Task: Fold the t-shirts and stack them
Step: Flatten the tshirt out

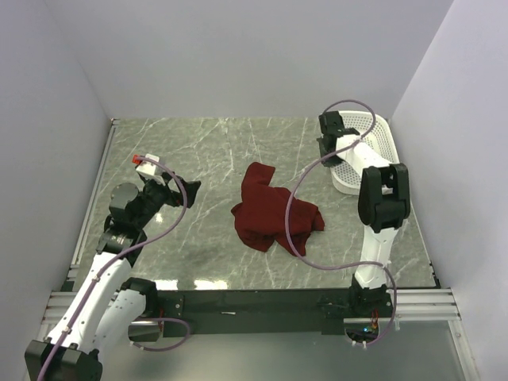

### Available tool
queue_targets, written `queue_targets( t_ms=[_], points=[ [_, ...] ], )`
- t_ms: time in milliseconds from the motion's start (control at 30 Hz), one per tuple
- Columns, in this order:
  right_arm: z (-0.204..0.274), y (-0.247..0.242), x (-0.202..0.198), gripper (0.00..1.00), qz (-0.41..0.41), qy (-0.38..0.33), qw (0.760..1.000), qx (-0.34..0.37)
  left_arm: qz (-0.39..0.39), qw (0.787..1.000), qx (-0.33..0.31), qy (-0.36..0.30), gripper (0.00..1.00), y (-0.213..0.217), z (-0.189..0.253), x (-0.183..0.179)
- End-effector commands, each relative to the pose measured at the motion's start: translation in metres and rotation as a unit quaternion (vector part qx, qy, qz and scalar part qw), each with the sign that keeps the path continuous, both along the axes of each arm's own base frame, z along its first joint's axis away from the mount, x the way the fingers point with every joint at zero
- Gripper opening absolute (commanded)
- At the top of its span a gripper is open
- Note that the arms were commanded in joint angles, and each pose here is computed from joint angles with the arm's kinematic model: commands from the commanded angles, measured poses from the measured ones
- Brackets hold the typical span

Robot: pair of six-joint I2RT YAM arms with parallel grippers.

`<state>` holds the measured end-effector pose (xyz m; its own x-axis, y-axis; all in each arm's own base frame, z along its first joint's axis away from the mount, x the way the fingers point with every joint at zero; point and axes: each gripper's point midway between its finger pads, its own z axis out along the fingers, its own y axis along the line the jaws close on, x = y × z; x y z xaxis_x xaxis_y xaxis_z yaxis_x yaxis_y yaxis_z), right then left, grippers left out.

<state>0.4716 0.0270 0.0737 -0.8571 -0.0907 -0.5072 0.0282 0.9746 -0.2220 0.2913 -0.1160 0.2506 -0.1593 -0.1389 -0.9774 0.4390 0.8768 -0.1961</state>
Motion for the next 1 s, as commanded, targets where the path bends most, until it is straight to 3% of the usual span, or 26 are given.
queue_targets(
  t_ms=[0,167,267,667,833,967],
  points=[
    [0.025,-0.022,0.001,0.00,0.069,-0.029,0.996,-0.041,-0.016,0.999,-0.006,-0.043,0.99,-0.005,0.030,-0.004],
    [0.042,-0.067,0.011,0.00,0.086,-0.044,0.993,-0.066,-0.019,0.999,-0.006,-0.043,0.99,-0.006,0.030,-0.004],
    [0.048,-0.083,0.026,0.00,0.067,-0.051,0.995,-0.047,-0.021,0.999,-0.006,-0.041,0.99,-0.007,0.029,-0.004],
    [0.029,-0.089,0.058,0.01,0.066,-0.039,0.996,-0.042,-0.021,0.999,0.000,-0.035,0.99,-0.008,0.024,-0.003],
    [0.021,-0.092,0.057,0.16,0.062,-0.033,0.997,-0.044,-0.022,0.999,0.001,-0.035,1.00,-0.008,0.024,-0.003],
    [0.023,-0.092,0.055,0.39,0.062,-0.033,0.996,-0.046,-0.026,0.999,0.001,-0.037,0.99,-0.009,0.025,-0.004]
  ],
)
